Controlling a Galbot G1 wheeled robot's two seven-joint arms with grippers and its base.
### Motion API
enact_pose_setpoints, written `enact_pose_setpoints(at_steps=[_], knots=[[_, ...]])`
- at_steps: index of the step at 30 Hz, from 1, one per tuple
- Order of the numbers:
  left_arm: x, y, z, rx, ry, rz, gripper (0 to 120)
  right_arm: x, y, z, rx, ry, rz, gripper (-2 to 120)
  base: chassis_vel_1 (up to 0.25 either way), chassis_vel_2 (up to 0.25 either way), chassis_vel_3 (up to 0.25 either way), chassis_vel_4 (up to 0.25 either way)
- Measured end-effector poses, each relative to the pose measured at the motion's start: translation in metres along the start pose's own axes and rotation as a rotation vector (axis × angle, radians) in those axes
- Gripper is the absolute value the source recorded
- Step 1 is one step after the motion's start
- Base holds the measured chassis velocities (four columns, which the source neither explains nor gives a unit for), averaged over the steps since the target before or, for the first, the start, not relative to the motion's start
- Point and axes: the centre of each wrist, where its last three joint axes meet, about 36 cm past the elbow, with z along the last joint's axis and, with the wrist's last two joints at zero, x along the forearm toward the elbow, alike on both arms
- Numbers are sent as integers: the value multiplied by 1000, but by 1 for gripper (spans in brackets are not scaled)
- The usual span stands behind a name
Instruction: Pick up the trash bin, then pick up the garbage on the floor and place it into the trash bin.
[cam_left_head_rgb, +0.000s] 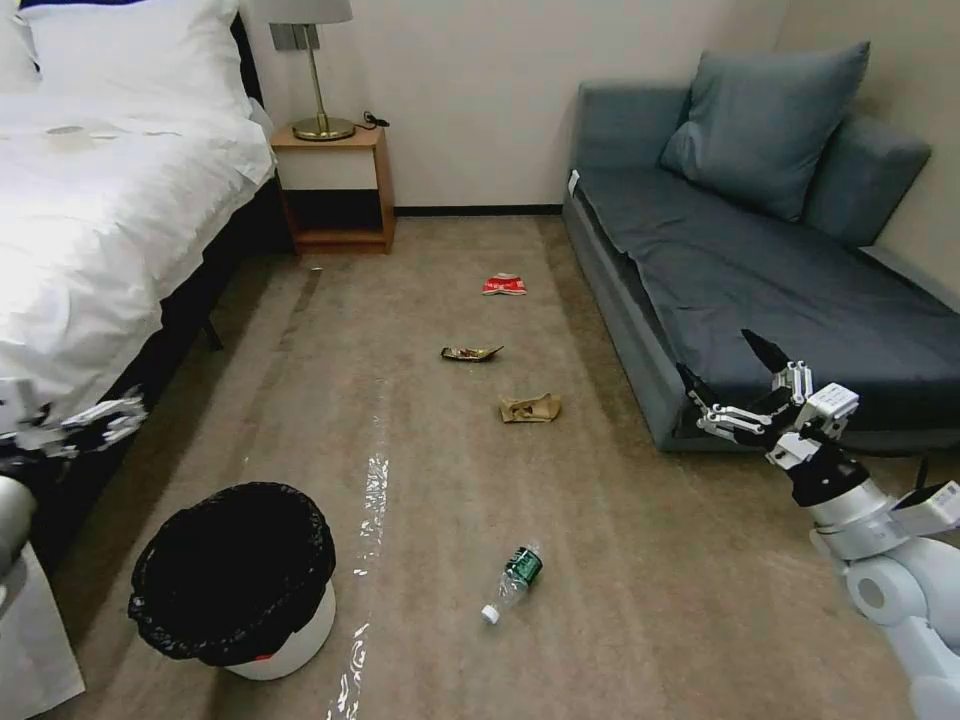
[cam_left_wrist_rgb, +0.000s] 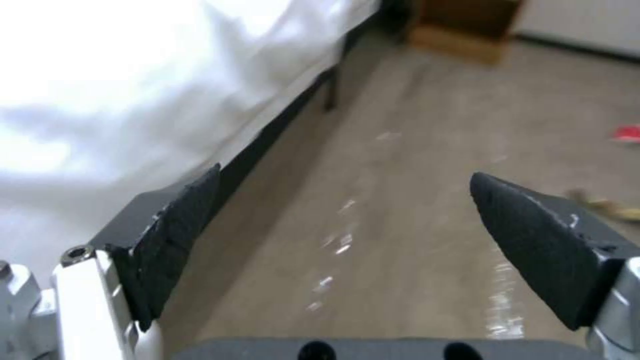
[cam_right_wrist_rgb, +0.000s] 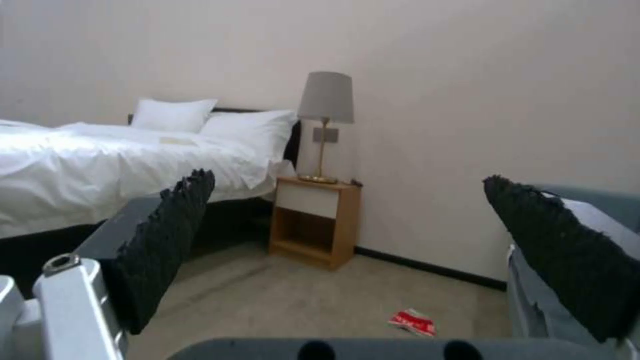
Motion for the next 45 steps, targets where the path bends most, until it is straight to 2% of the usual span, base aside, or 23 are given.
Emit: enact_pose_setpoints(at_steps=[1,2,3,4,5,8,9,10,11,12,14,17,19,20,23,26,31,36,38,40,41,43,45], knots=[[-8,6,6,9,29,-34,100,0,0,2,1,3,1,100,0,0,0,0],[-8,6,6,9,29,-34,100,0,0,2,1,3,1,100,0,0,0,0],[-13,11,12,17,52,-47,99,1,-1,4,2,6,2,100,0,0,0,0],[-22,16,22,24,94,-35,98,1,0,6,2,11,1,100,0,0,0,0],[-22,16,22,24,94,-35,98,1,0,6,2,11,1,100,0,0,0,0],[-46,13,54,11,198,65,98,2,1,8,5,16,-1,100,0,0,0,0],[-46,13,54,11,198,65,98,2,1,8,5,16,-1,100,0,0,0,0],[-50,8,64,14,230,135,99,3,2,9,7,17,1,100,0,0,0,0],[-53,3,72,1,252,172,100,4,1,10,8,19,4,100,0,0,0,0],[-53,3,72,1,252,172,100,4,1,10,8,19,4,100,0,0,0,0],[-55,-7,82,-22,279,206,100,6,-1,14,12,27,9,100,0,0,0,0],[-53,-15,85,-25,296,194,100,8,-2,16,15,35,11,100,0,0,0,0],[-51,-19,88,-8,327,139,98,9,-3,18,17,40,14,100,0,0,0,0],[-51,-19,88,-8,327,139,98,9,-3,18,17,40,14,100,0,0,0,0],[-43,-20,88,16,367,76,98,10,-6,20,18,45,22,100,0,0,0,0],[-35,-19,85,24,377,48,98,11,-8,23,18,48,28,100,0,0,0,0],[-31,-13,80,52,404,16,98,11,-9,30,16,59,29,100,0,0,0,0],[-33,-7,80,76,428,14,98,11,-7,33,15,66,26,100,0,0,0,0],[-33,-7,82,93,447,16,98,11,-7,35,15,70,26,100,0,0,0,0],[-34,-9,91,137,500,17,98,13,-7,37,17,75,28,100,0,0,0,0],[-34,-9,91,137,500,17,98,13,-7,37,17,75,28,100,0,0,0,0],[-41,-10,97,184,548,-5,98,16,-8,38,20,80,31,100,0,0,0,0],[-44,-9,99,190,556,-15,98,17,-9,39,21,81,32,100,0,0,0,0]])
